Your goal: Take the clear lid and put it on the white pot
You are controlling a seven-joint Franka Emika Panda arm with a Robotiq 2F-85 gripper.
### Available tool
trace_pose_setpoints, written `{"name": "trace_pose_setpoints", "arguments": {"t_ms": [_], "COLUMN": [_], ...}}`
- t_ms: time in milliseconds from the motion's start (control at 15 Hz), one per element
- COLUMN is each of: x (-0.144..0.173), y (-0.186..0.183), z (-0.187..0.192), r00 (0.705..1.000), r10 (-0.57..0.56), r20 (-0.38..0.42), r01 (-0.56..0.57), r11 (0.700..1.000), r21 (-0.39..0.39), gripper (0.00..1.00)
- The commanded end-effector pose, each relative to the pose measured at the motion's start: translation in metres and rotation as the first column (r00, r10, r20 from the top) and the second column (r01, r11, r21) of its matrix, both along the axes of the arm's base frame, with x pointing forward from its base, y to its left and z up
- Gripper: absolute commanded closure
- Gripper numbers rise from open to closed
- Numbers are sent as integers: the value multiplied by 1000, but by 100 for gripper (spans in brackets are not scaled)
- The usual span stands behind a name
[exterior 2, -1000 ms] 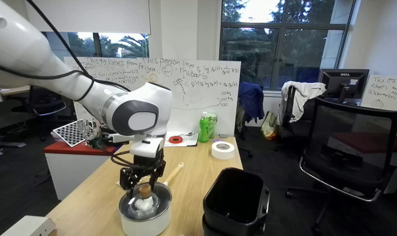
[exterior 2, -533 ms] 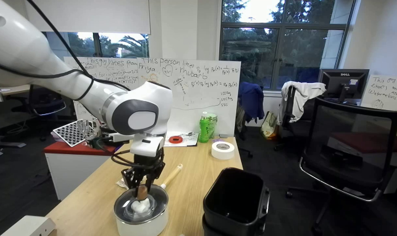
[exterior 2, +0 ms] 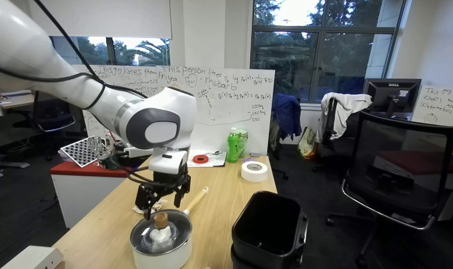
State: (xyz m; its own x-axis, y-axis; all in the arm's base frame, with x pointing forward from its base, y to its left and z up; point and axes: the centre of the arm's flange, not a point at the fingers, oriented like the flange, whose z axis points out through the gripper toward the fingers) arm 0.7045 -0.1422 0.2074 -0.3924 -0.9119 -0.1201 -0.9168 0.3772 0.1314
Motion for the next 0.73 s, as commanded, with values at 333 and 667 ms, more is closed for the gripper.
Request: {"name": "trace_pose_setpoints", "arguments": {"t_ms": [333,667], "x": [-12,-14], "y": [2,3], "z": [12,11], "r00": [999,998], "r10": [53,58], "r20": [-8,-11], "r01": [-53,-58], "r11": [998,998], "r21": [16,19], "gripper": [0,0]}}
